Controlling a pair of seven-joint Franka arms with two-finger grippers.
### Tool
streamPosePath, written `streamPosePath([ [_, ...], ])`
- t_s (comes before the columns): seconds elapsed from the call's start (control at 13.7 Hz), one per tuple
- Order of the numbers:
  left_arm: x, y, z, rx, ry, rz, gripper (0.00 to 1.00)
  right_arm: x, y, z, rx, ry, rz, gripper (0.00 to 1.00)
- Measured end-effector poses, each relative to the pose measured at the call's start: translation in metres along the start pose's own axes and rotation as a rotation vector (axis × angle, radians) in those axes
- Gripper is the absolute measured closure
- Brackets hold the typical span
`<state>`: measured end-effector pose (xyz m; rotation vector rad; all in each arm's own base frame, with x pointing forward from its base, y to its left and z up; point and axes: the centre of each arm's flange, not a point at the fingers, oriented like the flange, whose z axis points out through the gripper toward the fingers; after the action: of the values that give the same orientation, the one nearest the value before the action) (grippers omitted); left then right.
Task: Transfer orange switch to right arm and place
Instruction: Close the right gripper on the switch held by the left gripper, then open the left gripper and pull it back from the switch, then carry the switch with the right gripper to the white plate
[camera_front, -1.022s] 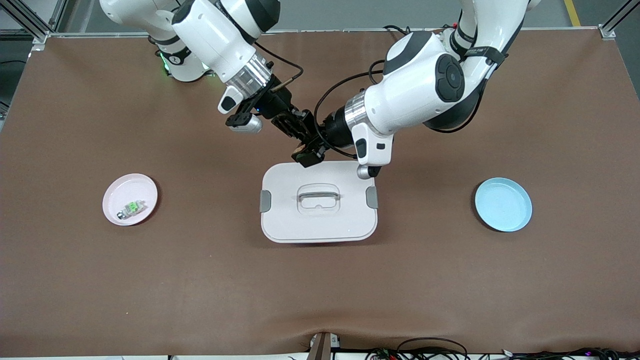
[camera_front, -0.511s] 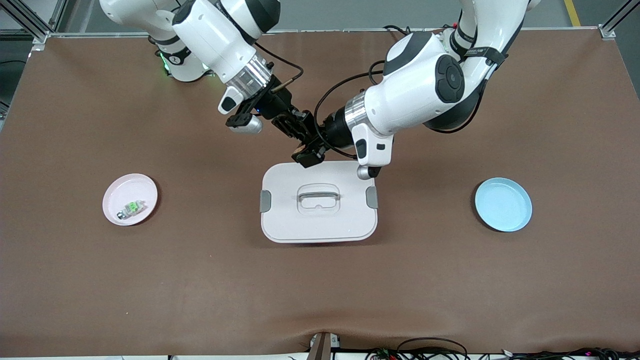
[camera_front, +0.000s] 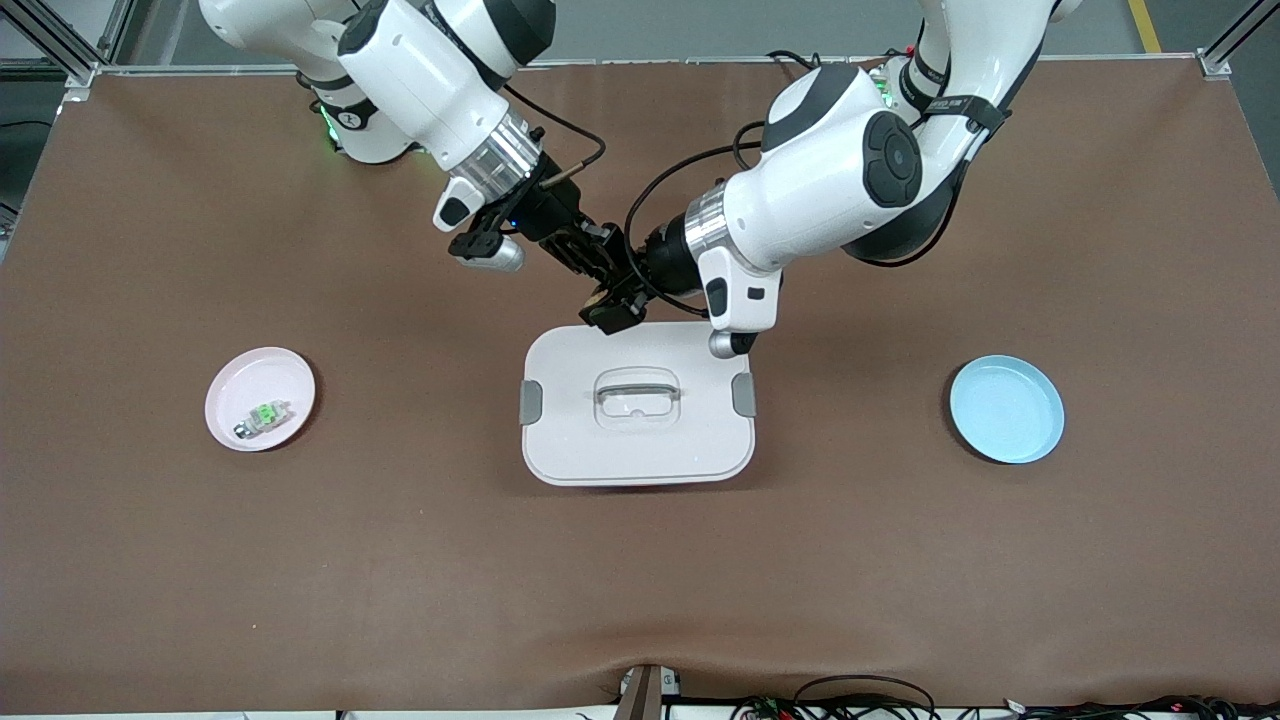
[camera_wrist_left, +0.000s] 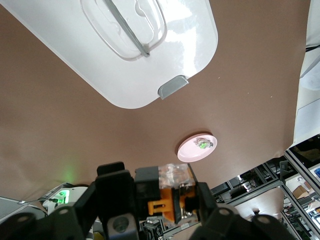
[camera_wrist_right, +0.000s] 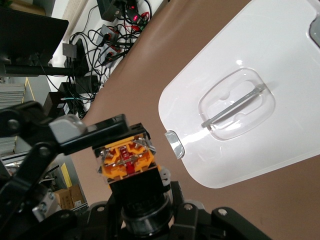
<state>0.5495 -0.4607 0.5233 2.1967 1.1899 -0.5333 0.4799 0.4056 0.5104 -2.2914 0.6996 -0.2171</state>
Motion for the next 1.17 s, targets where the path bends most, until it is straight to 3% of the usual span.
streamPosePath([
  [0.07, -0.001, 0.0, 0.001, 0.001, -0.001, 0.001, 0.01, 0.001, 0.0, -0.002, -0.006, -0.005, 0.002, 0.6],
  [0.44, -0.002, 0.001, -0.002, -0.007, -0.001, 0.003, 0.0, 0.002, -0.003, -0.02, -0.052, -0.054, -0.01, 0.6],
  [0.73, 0.007, 0.009, -0.026, -0.051, 0.024, 0.0, 0.0, 0.019, 0.006, -0.06, -0.146, -0.152, -0.157, 0.6],
  [0.95, 0.03, 0.015, -0.06, -0.097, 0.117, 0.007, 0.0, 0.04, 0.025, -0.096, -0.279, -0.199, -0.344, 0.6],
  [1.17, 0.078, 0.019, -0.098, -0.119, 0.28, 0.013, 0.0, 0.06, 0.047, -0.123, -0.419, -0.235, -0.559, 0.6],
])
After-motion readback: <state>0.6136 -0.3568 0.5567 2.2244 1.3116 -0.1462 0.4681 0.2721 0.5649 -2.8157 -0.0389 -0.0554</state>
